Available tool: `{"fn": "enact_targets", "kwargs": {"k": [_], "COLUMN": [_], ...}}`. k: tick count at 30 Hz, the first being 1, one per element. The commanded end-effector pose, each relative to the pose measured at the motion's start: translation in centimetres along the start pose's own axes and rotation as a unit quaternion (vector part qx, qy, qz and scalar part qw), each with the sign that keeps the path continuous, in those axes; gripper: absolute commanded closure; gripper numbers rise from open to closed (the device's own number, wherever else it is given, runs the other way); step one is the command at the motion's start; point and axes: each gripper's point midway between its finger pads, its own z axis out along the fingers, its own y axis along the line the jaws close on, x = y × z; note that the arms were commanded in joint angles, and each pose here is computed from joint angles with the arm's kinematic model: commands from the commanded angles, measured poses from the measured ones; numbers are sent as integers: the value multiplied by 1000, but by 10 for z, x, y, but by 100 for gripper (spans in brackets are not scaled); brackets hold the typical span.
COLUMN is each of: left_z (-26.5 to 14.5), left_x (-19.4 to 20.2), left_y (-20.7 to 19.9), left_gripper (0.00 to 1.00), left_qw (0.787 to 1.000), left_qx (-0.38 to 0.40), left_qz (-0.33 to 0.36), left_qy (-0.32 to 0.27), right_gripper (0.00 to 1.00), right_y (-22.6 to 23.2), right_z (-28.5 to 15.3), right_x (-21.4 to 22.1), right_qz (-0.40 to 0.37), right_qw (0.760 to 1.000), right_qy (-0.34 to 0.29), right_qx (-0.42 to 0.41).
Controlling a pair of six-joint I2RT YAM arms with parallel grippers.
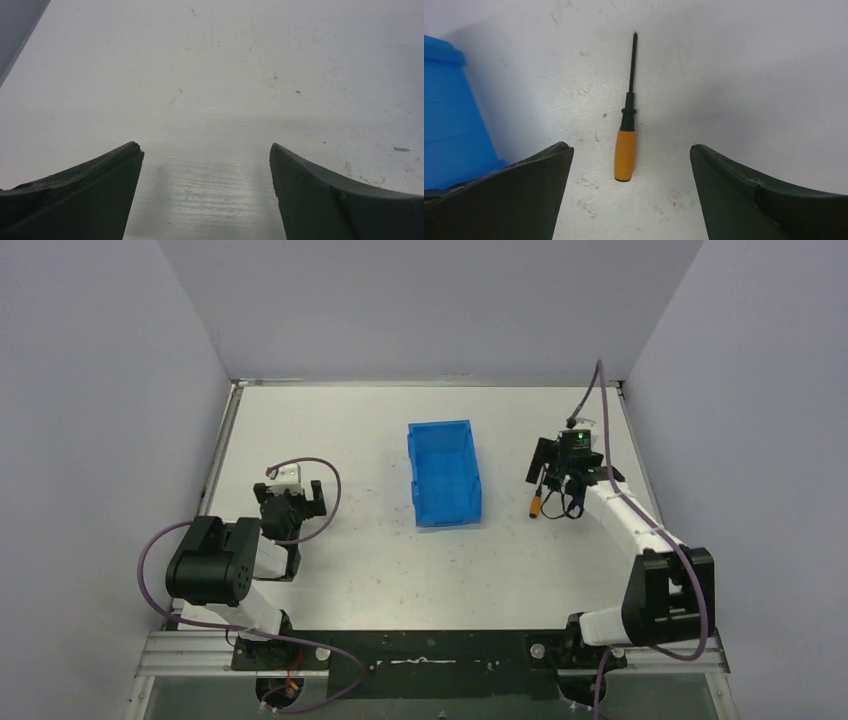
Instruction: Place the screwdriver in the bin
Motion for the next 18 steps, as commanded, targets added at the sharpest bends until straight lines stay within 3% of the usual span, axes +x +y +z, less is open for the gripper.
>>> {"fn": "enact_targets", "kwargs": {"k": [1, 9, 15, 16, 18], "left_z": [7, 7, 7, 7, 7], "left_x": [-25, -25, -25, -25, -25], "left_y": [-1, -1, -1, -1, -1], "left_gripper": [3, 3, 3, 3, 3], "left_qw": [999, 999, 999, 999, 999], "left_qx": [1, 0, 0, 0, 0], "left_qz": [-9, -9, -10, -9, -9], "left_qy": [-42, -42, -42, -42, -42], "right_gripper": [13, 45, 95, 100, 100], "right_y": [-13, -12, -12, -10, -4], "right_z": [25, 71, 70, 68, 58], "right_x": [39, 86, 88, 83, 64], "right_qz": [-28, -61, -81, -84, -93], "right_qw": [994, 978, 976, 976, 979], "right_qy": [103, 192, 197, 192, 174], "right_qx": [40, 49, 55, 52, 46]}}
